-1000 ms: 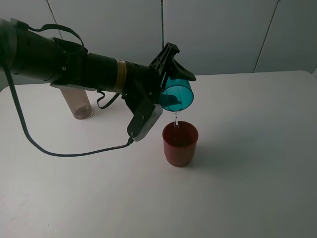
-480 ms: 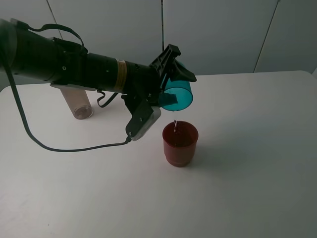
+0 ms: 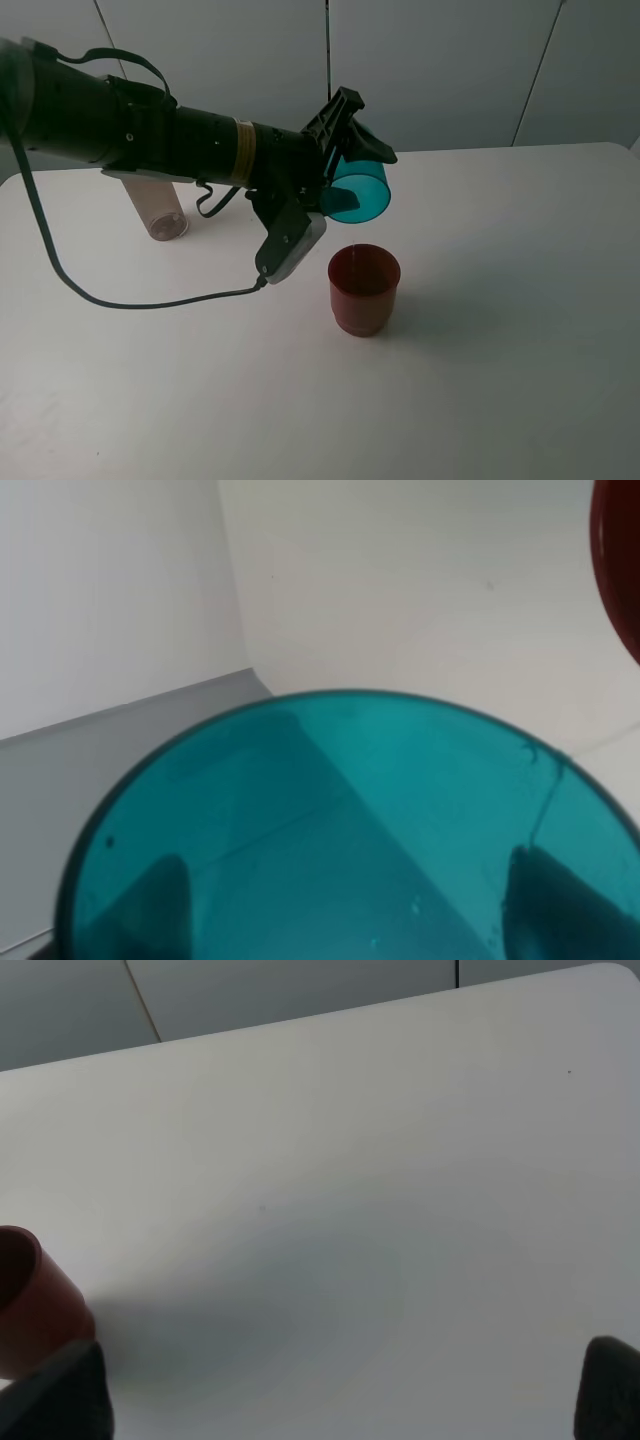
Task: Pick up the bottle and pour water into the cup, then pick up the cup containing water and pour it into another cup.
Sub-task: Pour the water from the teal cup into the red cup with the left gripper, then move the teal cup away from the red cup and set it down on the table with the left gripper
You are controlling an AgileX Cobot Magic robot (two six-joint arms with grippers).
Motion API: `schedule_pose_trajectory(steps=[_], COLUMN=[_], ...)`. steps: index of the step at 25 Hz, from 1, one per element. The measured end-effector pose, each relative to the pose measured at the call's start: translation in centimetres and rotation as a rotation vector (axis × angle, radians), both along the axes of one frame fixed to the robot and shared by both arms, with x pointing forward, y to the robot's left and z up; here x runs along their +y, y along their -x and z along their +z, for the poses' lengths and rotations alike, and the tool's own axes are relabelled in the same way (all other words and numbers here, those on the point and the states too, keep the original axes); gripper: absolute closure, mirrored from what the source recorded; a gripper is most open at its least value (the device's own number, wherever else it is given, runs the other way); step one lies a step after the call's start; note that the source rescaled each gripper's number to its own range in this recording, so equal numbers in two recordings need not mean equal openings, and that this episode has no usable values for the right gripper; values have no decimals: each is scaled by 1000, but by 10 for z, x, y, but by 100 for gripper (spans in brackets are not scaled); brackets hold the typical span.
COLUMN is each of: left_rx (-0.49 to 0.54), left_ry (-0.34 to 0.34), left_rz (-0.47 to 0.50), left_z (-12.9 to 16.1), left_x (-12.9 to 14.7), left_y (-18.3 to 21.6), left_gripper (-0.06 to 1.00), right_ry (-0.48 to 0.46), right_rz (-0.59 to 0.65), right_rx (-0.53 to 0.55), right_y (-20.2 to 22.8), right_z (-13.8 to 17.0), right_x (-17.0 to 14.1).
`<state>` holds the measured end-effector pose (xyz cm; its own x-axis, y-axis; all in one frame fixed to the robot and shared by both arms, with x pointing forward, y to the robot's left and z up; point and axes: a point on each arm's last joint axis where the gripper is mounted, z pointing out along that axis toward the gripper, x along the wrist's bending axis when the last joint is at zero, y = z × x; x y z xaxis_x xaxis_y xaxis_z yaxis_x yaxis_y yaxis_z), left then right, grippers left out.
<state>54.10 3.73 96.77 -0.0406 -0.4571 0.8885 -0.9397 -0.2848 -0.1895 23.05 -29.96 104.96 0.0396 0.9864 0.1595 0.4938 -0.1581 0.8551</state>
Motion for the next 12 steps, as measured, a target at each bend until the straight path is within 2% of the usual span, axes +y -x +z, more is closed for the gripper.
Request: schedule_pose_trajectory(steps=[3, 7, 12], left_rx=[33, 138, 437], left_ry=[13, 56, 183], left_rz=[16, 68, 207], left_z=[0, 0, 1], left_x=[0, 0, 0], left_y=[0, 0, 0], left_gripper=[85, 85, 85], right_ry=[0, 0, 0], right_rz=[0, 0, 0], right_rx=[0, 0, 0], right_y=[0, 0, 0], right_z=[0, 0, 0], right_x=[0, 0, 0])
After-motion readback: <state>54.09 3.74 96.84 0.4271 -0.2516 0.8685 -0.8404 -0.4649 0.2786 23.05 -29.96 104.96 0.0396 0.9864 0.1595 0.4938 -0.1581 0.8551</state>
